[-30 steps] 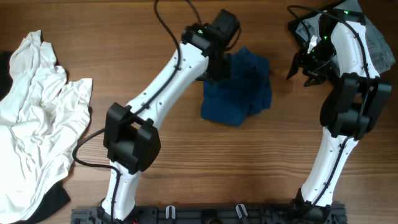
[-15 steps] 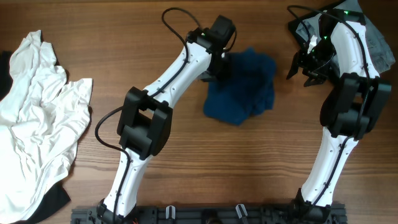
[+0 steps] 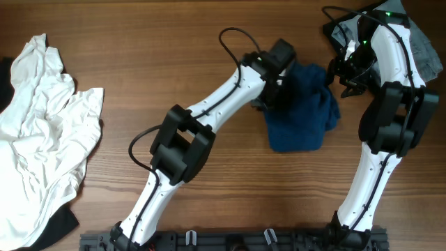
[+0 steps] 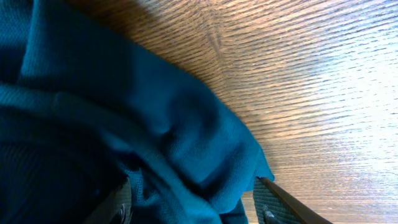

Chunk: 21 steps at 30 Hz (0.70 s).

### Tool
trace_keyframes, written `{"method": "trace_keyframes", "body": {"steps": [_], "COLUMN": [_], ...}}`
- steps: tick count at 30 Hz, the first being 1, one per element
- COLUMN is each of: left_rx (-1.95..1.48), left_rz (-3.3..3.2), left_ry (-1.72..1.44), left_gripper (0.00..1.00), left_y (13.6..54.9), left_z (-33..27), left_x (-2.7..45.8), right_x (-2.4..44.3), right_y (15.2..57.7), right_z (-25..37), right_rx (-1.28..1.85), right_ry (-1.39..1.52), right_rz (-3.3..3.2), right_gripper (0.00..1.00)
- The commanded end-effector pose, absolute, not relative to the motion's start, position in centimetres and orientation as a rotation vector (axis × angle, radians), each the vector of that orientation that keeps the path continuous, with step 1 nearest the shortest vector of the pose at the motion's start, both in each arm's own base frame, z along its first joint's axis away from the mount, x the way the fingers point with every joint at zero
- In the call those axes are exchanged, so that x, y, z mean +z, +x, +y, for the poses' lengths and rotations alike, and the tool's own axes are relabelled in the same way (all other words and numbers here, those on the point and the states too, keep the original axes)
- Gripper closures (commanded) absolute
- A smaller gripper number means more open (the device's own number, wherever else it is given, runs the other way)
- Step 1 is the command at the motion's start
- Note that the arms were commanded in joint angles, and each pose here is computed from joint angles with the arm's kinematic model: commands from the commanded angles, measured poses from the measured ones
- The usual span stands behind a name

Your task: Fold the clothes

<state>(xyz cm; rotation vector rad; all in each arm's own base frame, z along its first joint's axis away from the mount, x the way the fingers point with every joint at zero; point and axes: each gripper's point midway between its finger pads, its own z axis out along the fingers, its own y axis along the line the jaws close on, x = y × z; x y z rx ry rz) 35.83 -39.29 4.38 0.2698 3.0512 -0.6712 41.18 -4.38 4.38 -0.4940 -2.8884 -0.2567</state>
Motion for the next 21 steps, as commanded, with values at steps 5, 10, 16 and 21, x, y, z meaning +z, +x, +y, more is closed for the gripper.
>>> {"method": "trace_keyframes", "body": {"steps": [5, 10, 16, 21], "left_rx": [-0.658, -0.729, -0.683, -0.705], "left_rz": [3.122, 3.131, 3.018, 2.919], "left_ry": [0.066, 0.042, -0.046, -0.203], "left_gripper": [0.00, 0.00, 0.00, 0.00], "left_y": [38.6, 38.9, 42.5, 46.2], "left_z": [-34.5, -34.2, -31.2, -26.0], "left_x": [3.7, 4.1, 6.4, 9.8], "right_x": [5.6, 6.2, 6.9, 9.0], "right_y": [41.4, 41.5, 40.9, 40.4], "right_z": [-6.5, -6.0, -8.6, -10.4], "right_rx": [-0.177, -0.366, -0.529, -0.807], "right_ry": [-0.491, -0.489, -0.624, -0.712], "right_rz": [-2.938, -2.932, -2.895, -2.872], "right_gripper": [0.22, 0.20, 0.00, 0.00]}}
